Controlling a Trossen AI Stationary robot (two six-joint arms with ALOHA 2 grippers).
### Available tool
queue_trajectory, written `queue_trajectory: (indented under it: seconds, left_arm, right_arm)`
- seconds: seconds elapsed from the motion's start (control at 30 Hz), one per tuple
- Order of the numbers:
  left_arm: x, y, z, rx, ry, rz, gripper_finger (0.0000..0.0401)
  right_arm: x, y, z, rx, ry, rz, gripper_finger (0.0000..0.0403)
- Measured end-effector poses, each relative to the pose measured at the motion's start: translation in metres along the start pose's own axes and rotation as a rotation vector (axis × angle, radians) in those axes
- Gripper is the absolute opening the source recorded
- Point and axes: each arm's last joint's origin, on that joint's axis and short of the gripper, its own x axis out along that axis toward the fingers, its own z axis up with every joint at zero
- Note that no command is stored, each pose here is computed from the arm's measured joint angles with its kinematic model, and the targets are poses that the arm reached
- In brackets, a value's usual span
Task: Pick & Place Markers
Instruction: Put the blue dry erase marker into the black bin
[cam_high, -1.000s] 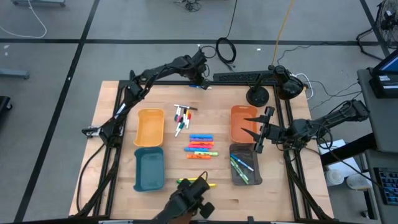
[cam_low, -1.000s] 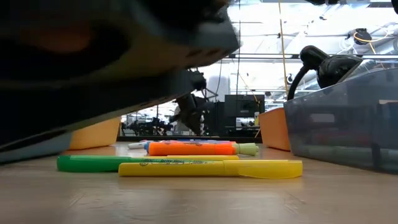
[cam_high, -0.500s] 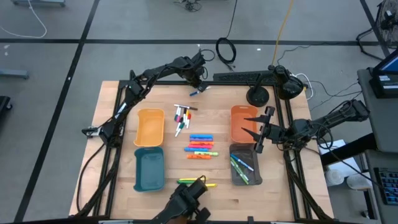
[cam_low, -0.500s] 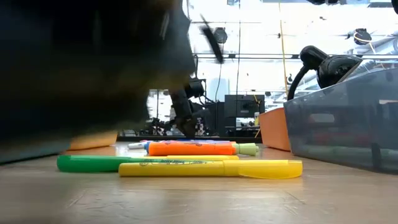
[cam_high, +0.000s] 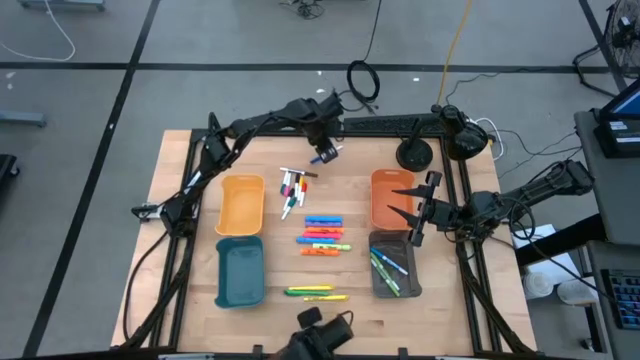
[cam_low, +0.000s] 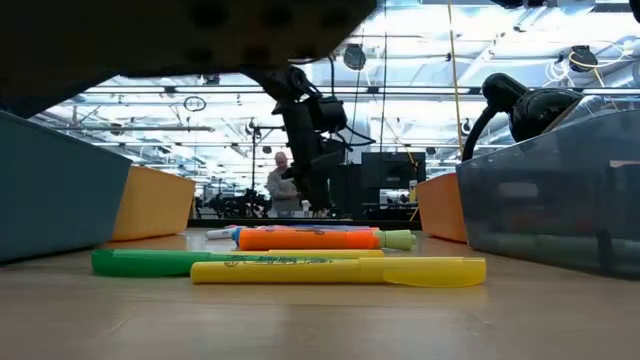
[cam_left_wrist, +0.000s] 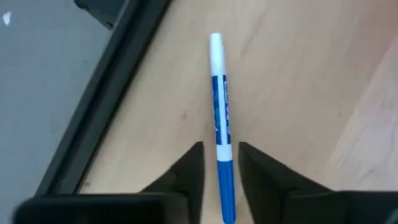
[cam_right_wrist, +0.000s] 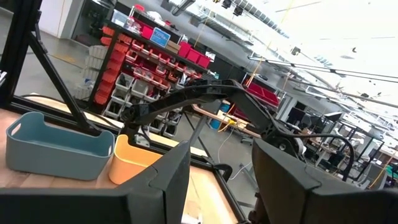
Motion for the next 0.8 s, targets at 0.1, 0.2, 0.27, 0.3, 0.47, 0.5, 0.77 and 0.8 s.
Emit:
queue_trajectory:
  seconds: [0.1,0.2,0.27,0.3,0.47,0.5,0.77,0.8]
  left_arm:
    - [0.007,-0.007,0.001,0.036,-0.014,-0.033,0.0163]
    - [0.013,-0.012,0.004,0.049,-0.066,-0.076,0.0196]
    - [0.015,-0.014,0.003,0.042,-0.061,-0.064,0.0208]
    - [0.016,-0.015,0.002,0.038,-0.054,-0.061,0.0212]
    - [0.025,-0.018,-0.006,0.011,0.022,-0.101,0.0214]
    - [0.026,-0.018,-0.008,0.010,0.041,-0.113,0.0211]
    - [0.031,-0.030,-0.015,0.012,0.126,-0.111,0.0164]
    - [0.031,-0.031,-0.017,0.026,0.141,-0.095,0.0158]
  right_arm:
    - [0.000,0.000,0.000,0.000,0.000,0.000,0.0160]
    - [0.000,0.000,0.000,0.000,0.000,0.000,0.0160]
    - [0.000,0.000,0.000,0.001,0.000,0.000,0.0160]
    - [0.000,0.000,0.000,0.001,0.000,0.000,0.0160]
    - [0.000,0.000,0.000,0.001,-0.001,0.000,0.0160]
    - [0.000,0.000,0.000,0.001,0.000,0.000,0.0160]
    - [0.000,0.000,0.001,0.006,-0.007,-0.004,0.0160]
    - [0.000,0.000,0.001,0.006,-0.007,-0.004,0.0160]
